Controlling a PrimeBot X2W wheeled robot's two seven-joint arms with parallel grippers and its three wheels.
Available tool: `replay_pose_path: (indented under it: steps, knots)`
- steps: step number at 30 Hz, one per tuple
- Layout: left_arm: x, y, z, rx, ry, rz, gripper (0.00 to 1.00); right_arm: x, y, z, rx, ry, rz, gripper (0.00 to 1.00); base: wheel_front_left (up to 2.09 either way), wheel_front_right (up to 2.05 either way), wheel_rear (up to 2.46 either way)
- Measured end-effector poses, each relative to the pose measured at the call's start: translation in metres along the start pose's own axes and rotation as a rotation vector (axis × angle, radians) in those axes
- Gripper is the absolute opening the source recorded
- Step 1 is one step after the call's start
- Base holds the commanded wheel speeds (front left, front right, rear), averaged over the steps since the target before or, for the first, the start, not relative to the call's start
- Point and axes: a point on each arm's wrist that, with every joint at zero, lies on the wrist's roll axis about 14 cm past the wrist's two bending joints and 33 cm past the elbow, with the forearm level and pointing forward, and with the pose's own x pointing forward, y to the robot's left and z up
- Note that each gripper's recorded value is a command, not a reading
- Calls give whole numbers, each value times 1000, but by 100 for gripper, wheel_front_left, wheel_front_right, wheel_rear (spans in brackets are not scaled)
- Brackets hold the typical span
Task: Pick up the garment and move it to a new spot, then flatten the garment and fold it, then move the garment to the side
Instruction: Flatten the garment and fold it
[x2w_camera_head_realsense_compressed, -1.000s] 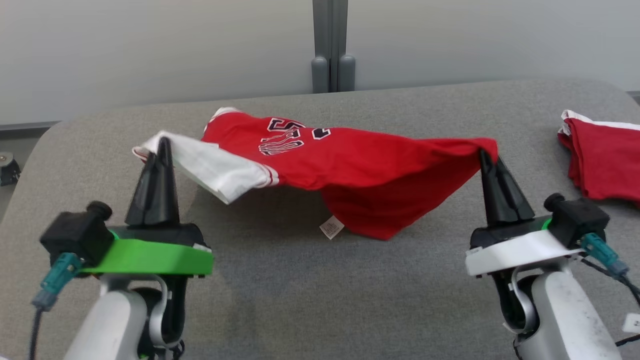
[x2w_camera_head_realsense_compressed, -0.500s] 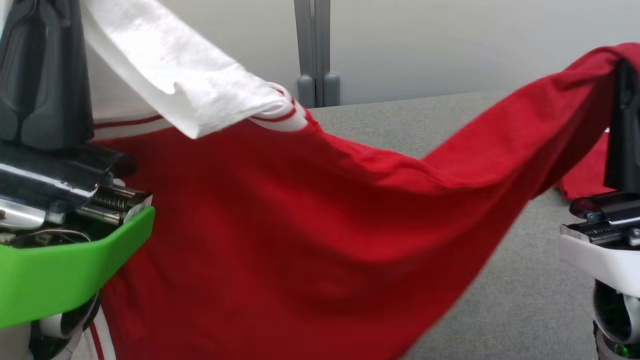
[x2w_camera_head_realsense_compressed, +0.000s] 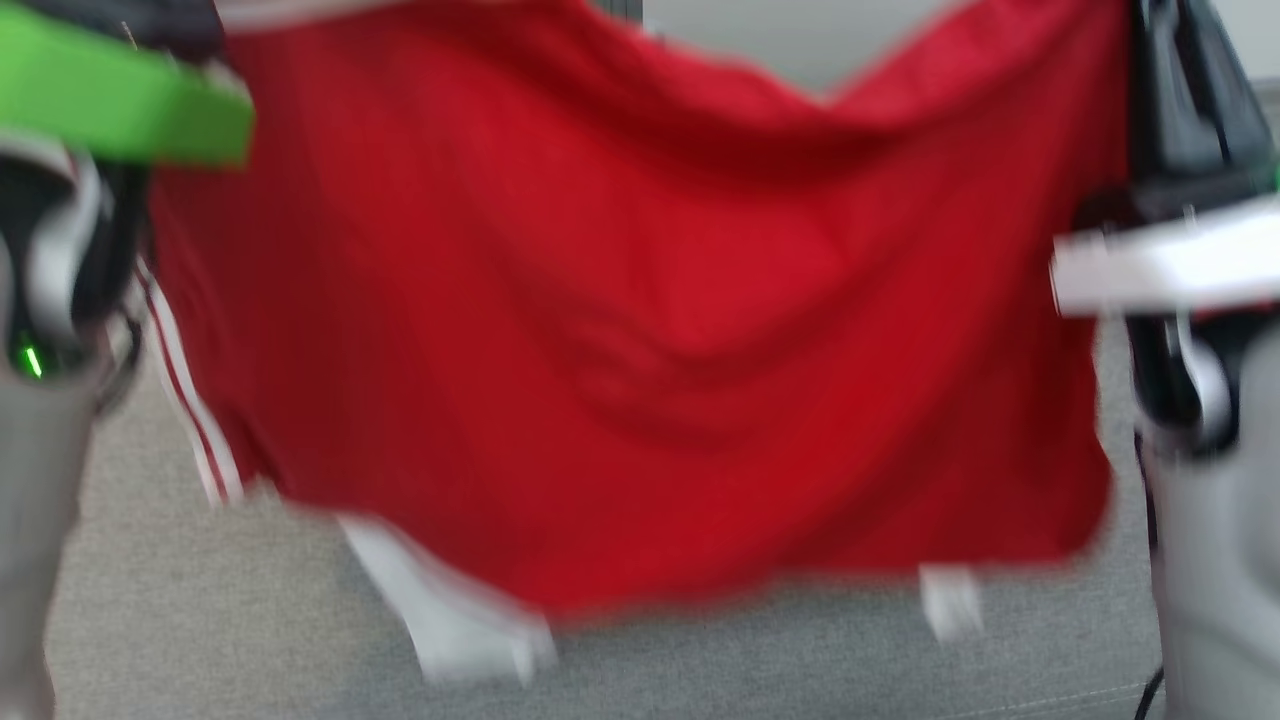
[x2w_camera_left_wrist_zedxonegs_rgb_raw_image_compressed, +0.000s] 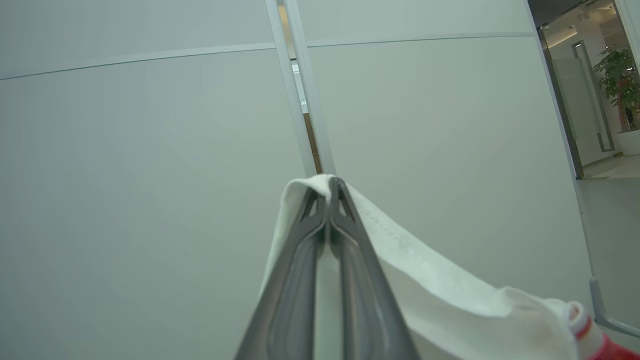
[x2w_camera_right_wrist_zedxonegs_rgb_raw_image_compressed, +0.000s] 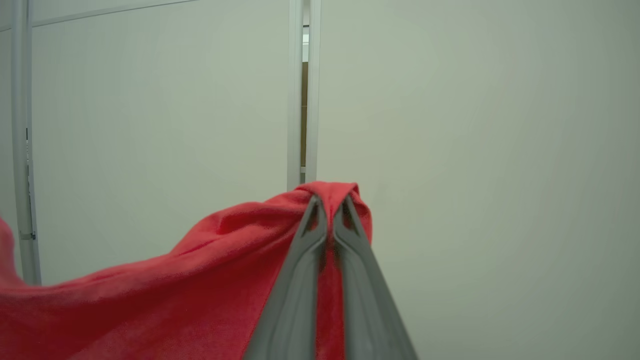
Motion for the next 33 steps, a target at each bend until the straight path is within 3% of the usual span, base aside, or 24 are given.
replay_pose_path:
  steps: [4, 8, 13, 18, 25, 30, 33]
  knots:
    - [46, 34, -28, 93, 10, 60, 0, 69, -2, -24, -65, 8, 30, 0, 0, 0, 0]
    - [81, 62, -49, 158, -17, 130, 0, 123, -18, -47, -106, 24, -16, 0, 0, 0, 0]
    - [102, 69, -88, 148, -28, 146, 0, 155, -25, -96, -149, 100, -35, 0, 0, 0, 0]
    - [83, 58, -194, 36, 149, 153, 0, 140, -30, -196, -120, 296, -53, 0, 0, 0, 0]
    - [3, 42, -326, -96, 446, 175, 0, 75, -16, -329, -55, 582, -45, 0, 0, 0, 0]
    - [-41, 43, -363, -151, 537, 212, 0, 51, 0, -371, -12, 671, -23, 0, 0, 0, 0]
    - [-61, 46, -373, -181, 571, 246, 0, 51, 9, -377, 17, 670, -14, 0, 0, 0, 0]
